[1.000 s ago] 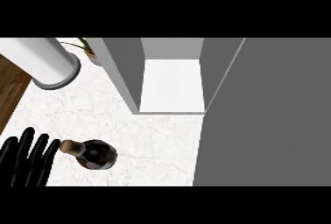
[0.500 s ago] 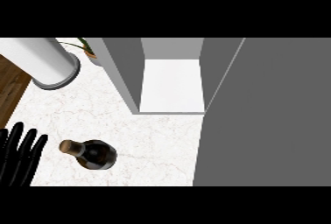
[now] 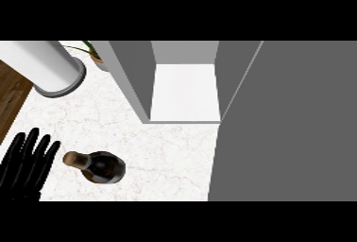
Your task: Pick up the wine, place it into the cabinet and close the cabinet
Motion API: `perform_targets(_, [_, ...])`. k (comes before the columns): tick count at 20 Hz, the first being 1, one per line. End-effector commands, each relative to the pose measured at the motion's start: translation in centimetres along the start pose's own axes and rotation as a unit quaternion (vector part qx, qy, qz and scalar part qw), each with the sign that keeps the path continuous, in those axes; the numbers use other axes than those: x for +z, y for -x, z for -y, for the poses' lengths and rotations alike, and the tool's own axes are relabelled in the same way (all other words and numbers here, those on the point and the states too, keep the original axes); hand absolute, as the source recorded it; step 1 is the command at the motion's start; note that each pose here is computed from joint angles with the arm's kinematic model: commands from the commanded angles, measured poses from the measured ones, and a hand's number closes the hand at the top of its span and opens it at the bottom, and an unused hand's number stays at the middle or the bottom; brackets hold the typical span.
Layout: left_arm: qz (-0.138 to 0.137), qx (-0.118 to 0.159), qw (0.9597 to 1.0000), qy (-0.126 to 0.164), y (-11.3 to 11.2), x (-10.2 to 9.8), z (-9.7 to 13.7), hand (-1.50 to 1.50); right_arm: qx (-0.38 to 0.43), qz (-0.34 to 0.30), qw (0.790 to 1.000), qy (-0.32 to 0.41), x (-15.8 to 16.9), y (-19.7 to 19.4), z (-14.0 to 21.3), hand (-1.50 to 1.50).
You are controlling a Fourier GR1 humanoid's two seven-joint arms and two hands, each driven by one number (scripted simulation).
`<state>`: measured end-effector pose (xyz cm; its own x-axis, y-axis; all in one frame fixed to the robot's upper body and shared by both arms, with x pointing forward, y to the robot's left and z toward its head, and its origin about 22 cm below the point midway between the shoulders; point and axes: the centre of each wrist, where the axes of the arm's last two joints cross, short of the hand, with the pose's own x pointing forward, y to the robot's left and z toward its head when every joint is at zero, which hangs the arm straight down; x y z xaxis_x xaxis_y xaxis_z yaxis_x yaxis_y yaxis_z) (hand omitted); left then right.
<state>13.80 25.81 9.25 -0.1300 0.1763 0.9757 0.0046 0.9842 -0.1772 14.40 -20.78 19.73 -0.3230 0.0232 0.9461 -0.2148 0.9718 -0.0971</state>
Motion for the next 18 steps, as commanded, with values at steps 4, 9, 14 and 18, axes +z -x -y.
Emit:
perform_targets(4, [-0.008,-0.004,0.9998,-0.019,4.5,-0.6,-2.4,-1.5,-0.013,0.04,0.999,-0.013,1.8,-2.7,0.6,-1.5])
perform_targets(9, [0.008,-0.005,0.9993,-0.036,5.7,-1.2,-3.7,-1.5,-0.012,0.038,0.999,0.0,0.9,-1.8,-0.7,-1.5])
perform_targets(14, [0.002,-0.005,0.9995,-0.03,8.2,-2.3,-4.3,-1.5,-0.025,0.029,0.999,0.004,1.3,-1.9,-1.8,-1.5])
perform_targets(18, [-0.003,-0.013,0.9994,-0.033,8.2,-2.9,-5.5,-1.5,-0.008,0.031,0.999,-0.008,3.0,-3.1,0.0,-1.5])
